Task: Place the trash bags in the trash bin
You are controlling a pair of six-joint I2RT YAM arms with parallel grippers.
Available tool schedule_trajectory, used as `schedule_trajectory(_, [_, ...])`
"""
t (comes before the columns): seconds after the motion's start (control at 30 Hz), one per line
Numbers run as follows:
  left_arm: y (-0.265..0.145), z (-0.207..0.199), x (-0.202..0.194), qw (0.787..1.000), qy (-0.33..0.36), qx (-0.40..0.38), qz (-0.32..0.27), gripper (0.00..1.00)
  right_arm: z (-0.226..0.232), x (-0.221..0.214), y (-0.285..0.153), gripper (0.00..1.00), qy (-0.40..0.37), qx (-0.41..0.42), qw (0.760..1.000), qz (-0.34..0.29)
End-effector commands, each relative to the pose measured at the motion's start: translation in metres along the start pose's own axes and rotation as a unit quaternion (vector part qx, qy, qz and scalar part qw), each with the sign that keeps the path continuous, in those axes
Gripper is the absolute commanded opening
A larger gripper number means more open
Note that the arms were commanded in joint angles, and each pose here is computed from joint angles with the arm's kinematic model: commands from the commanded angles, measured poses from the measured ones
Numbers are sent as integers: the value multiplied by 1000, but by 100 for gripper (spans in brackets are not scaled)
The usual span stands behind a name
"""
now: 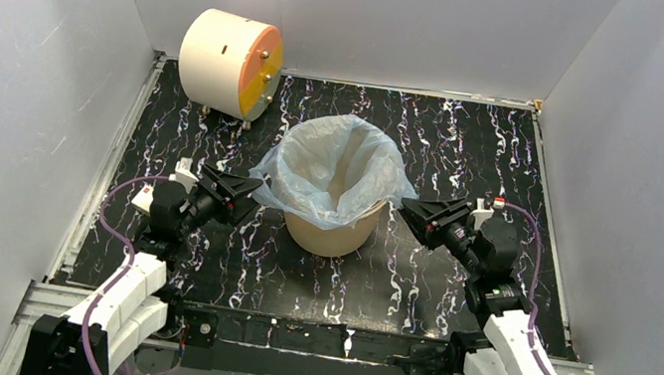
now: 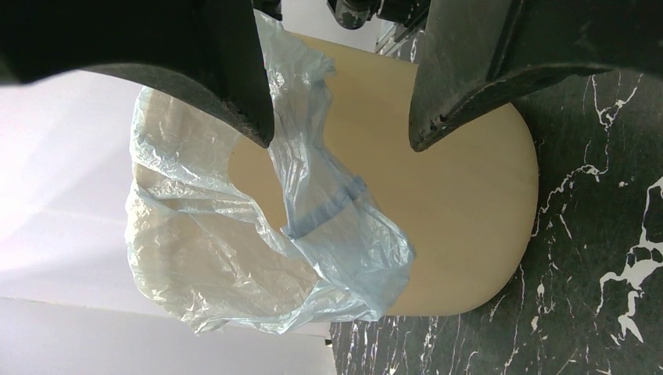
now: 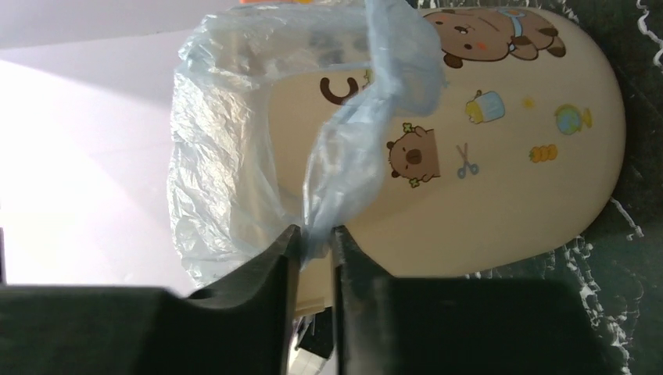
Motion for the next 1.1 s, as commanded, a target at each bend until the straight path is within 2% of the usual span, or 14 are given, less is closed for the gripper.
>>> schedule_trajectory(0.0, [-1, -17, 4, 999, 14, -28, -4, 60, -3, 2, -4, 17, 21, -2, 1000, -23])
schedule_trajectory(0.13, [-1, -17, 4, 999, 14, -32, -5, 55, -19, 7, -1, 0, 36, -41, 998, -36])
schedule_trajectory(0.27, [-1, -19, 5, 999, 12, -35, -6, 36, -35, 10, 6, 0, 26, -88, 995, -35])
schedule_trajectory(0.33, [0, -19, 5, 999, 10, -36, -7, 35, -40, 12, 10, 0, 12, -103, 994, -31])
schedule_trajectory(0.4, [1, -20, 5, 999, 14, -39, -7, 28, -44, 15, 13, 0, -10, -126, 991, -38])
schedule_trajectory(0.5, [1, -16, 5, 1000, 10, -29, -6, 4, -52, 22, 14, 0, -50, -169, 983, -53])
schedule_trajectory(0.53, [2, -13, 5, 1000, 5, -17, -4, 0, -53, 24, 15, 5, -67, -176, 981, -54])
schedule_trajectory(0.73, [4, -2, 4, 1000, 15, 0, 1, 0, -40, 31, 6, 46, -157, -225, 959, -74])
schedule_trajectory(0.8, [4, -1, 2, 1000, 18, -1, 6, 0, -26, 30, -3, 56, -184, -221, 954, -80])
schedule_trajectory(0.9, [2, -2, 1, 1000, 22, -12, 10, 2, -6, 23, -19, 63, -215, -195, 953, -84])
schedule_trajectory(0.97, [0, -2, -1, 1000, 19, -14, 11, 12, 3, 16, -28, 65, -235, -167, 955, -75])
schedule_trajectory(1.0, [-2, -1, -2, 1000, 17, -15, 12, 20, 8, 11, -31, 65, -245, -144, 957, -59])
schedule_trajectory(1.03, [-4, -2, -4, 1000, 15, -19, 15, 28, 13, 3, -33, 65, -253, -112, 961, -27])
schedule_trajectory(1.07, [-6, -3, -5, 999, 15, -27, 19, 31, 20, -5, -32, 63, -270, -62, 961, 11])
Point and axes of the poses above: each gripper's point midway between its finger pads, its own y axis out along the fingers, its own z axis along the line the jaws close on, x = y × z, the point moved 8 cm from there along -y, back along the fingers, and after that the axes turned 6 degrees about y, right-handed, at the moved point
